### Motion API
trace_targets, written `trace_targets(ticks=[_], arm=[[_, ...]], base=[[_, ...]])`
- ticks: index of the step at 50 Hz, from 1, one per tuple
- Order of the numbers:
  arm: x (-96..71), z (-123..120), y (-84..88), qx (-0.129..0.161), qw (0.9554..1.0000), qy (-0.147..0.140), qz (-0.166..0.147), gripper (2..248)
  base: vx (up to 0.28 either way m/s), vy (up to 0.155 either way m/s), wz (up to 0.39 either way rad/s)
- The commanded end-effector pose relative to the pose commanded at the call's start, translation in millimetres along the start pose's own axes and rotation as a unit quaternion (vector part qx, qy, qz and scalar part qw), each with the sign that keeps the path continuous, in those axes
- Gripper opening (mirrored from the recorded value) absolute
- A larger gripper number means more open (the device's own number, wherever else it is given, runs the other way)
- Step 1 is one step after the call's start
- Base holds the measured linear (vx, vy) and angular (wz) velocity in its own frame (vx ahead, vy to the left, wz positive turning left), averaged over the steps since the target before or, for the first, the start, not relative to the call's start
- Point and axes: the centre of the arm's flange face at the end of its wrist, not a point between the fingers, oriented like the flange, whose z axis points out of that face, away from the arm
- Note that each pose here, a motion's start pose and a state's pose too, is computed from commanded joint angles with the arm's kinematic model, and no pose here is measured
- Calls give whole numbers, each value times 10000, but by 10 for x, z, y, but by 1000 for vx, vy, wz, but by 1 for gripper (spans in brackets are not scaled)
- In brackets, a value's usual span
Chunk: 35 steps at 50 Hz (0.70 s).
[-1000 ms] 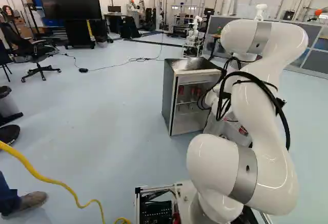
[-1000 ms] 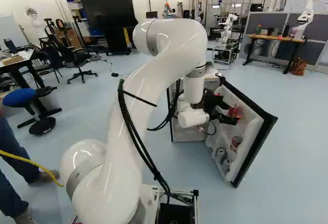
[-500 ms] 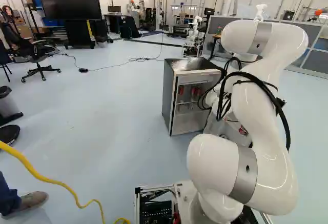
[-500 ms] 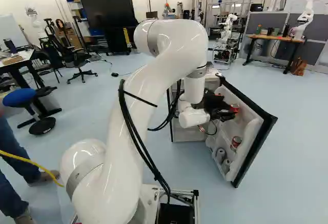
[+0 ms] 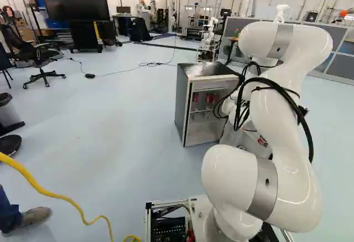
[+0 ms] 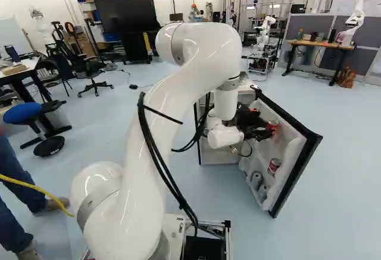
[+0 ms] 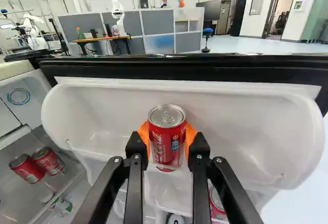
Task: Grab a drink from the fridge
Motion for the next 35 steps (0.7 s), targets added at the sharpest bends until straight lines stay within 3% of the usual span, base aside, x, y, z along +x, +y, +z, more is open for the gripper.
trace_targets(ticks=[25, 35], arm=[[1, -15, 3, 2, 10000, -8, -4, 89], [80, -71, 12, 11, 10000, 19, 8, 89]], base=[[0, 0, 0], [0, 0, 0]])
